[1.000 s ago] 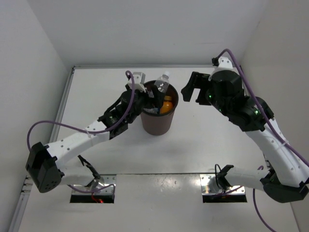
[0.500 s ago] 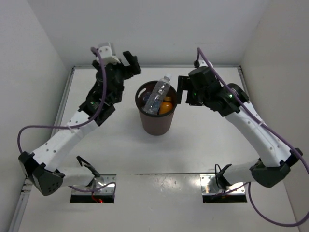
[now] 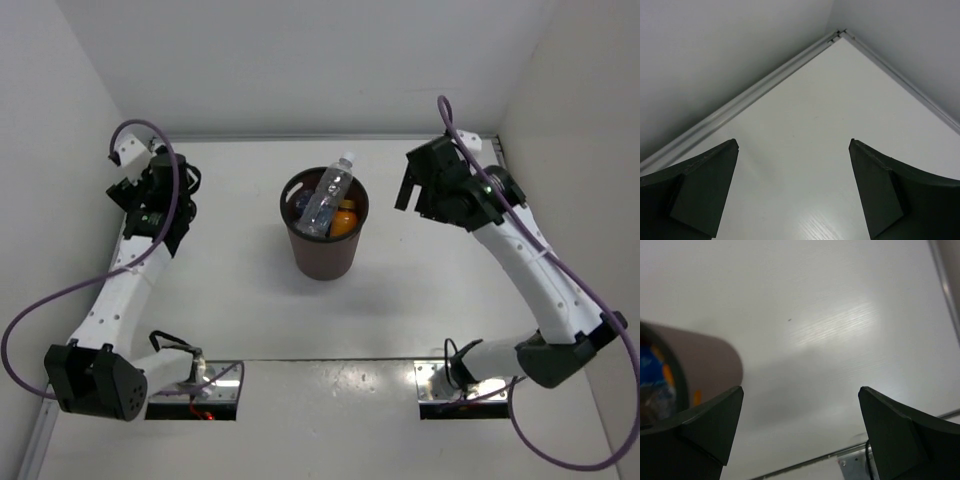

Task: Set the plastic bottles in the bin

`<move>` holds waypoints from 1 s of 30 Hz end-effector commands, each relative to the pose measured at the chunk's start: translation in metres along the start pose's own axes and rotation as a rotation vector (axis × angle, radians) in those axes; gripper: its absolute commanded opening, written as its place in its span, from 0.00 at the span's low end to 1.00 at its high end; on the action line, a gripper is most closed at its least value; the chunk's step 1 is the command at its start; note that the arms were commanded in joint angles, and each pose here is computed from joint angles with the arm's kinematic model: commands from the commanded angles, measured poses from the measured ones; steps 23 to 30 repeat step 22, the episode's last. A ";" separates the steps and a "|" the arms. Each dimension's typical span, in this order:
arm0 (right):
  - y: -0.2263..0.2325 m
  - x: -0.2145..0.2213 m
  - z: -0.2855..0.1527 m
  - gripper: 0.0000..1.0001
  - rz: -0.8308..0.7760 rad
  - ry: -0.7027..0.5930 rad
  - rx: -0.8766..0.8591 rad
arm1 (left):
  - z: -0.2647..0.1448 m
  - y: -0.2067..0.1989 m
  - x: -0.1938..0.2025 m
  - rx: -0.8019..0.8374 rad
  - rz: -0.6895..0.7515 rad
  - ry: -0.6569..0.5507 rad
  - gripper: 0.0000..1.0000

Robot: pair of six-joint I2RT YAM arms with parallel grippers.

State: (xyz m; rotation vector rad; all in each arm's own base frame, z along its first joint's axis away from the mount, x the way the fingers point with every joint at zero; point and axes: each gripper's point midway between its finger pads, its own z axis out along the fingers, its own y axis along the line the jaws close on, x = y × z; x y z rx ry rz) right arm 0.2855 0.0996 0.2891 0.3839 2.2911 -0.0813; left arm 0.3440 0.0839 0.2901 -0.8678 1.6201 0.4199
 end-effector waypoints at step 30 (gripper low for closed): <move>0.031 0.021 0.056 1.00 0.016 0.242 -0.279 | -0.032 -0.053 0.086 0.538 0.137 0.204 1.00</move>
